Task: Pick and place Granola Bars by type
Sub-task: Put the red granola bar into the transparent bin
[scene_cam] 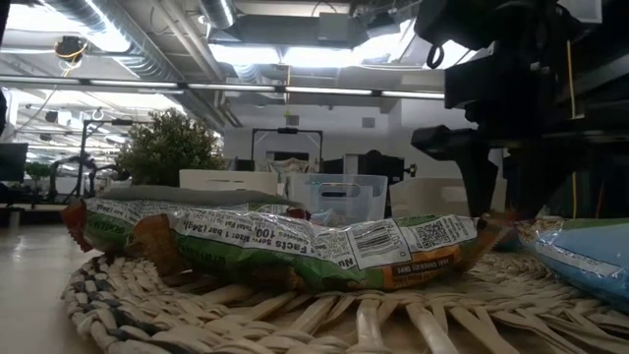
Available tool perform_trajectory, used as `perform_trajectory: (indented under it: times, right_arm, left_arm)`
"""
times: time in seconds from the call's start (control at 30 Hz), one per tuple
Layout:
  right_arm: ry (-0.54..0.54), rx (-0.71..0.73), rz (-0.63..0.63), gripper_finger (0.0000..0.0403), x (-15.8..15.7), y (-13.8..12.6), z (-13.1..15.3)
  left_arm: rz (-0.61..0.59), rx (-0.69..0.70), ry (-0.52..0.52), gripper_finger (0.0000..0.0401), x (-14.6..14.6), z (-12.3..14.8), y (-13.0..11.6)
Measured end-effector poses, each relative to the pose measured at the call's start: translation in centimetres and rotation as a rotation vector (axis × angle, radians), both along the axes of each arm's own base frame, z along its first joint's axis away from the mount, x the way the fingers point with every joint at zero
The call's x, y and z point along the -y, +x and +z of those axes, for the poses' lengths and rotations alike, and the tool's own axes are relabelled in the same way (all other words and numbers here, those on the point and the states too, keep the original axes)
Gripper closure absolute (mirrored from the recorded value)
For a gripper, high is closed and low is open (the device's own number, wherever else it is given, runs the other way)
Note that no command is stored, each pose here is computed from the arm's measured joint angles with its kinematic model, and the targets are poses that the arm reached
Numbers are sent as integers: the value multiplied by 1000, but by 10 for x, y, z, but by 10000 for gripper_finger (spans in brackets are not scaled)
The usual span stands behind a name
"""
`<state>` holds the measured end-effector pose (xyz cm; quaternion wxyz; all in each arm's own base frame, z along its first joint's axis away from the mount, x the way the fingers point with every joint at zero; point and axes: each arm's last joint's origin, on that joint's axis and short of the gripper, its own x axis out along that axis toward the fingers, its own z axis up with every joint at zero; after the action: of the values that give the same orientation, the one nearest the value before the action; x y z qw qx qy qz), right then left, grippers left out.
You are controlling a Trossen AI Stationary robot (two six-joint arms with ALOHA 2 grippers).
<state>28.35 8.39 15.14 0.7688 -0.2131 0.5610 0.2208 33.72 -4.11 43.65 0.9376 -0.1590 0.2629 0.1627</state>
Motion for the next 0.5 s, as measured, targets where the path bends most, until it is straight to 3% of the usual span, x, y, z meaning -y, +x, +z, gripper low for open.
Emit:
perform_trajectory:
  times: [0.23,0.5]
  right_arm:
    - [2,-19,-25,381,1,-2,0]
    - [-14,46,-125,358,9,-12,29]
  left_arm:
    - [0,1,0,182,0,0,0]
    - [-4,-1,6,182,0,0,0]
